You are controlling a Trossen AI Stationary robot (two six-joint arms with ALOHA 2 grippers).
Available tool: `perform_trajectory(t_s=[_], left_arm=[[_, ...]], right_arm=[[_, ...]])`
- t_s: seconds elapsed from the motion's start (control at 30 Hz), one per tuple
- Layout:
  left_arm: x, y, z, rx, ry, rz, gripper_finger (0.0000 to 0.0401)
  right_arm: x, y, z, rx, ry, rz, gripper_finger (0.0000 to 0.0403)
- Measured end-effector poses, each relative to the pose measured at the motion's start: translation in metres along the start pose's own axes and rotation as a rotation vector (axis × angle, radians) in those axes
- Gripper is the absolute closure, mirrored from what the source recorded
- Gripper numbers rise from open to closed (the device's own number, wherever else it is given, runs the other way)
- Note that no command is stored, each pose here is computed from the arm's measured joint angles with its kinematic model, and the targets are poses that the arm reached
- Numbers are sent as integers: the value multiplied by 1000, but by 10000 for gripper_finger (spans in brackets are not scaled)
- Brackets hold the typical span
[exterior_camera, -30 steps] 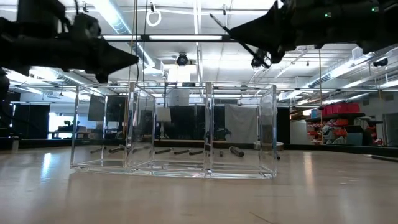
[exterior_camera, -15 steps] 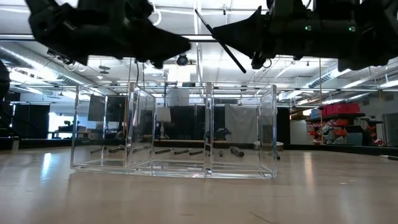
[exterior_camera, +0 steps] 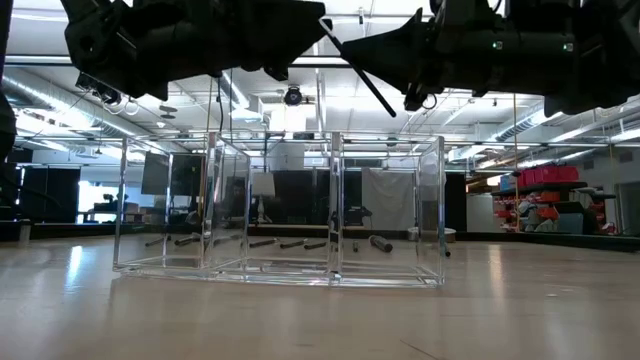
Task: Put items in baskets/containers
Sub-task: Put the black eyeshadow brush into the transparent organizer
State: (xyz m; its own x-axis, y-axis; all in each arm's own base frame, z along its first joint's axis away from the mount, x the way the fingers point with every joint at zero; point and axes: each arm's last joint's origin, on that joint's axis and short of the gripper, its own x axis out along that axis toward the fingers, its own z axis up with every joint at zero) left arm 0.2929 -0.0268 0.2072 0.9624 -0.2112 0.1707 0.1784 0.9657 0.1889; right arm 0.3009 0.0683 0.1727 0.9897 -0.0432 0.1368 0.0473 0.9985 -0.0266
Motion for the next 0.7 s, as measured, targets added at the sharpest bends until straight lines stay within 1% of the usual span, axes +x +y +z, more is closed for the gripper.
perform_trajectory(t_s=[0.37, 0.43, 0.6, 0.7], left_arm=[[0, 1, 0, 0, -3, 16, 367], [0, 1, 1, -2, -3, 13, 386], [0, 0, -1, -9, 14, 4, 386], [-1, -1, 3, -38, 21, 7, 391]], right_arm=[[0, 0, 0, 2, 0, 5, 398], [0, 0, 0, 0, 2, 5, 398], [0, 0, -2, 0, 17, -1, 390], [-1, -1, 3, -2, 33, -32, 367]])
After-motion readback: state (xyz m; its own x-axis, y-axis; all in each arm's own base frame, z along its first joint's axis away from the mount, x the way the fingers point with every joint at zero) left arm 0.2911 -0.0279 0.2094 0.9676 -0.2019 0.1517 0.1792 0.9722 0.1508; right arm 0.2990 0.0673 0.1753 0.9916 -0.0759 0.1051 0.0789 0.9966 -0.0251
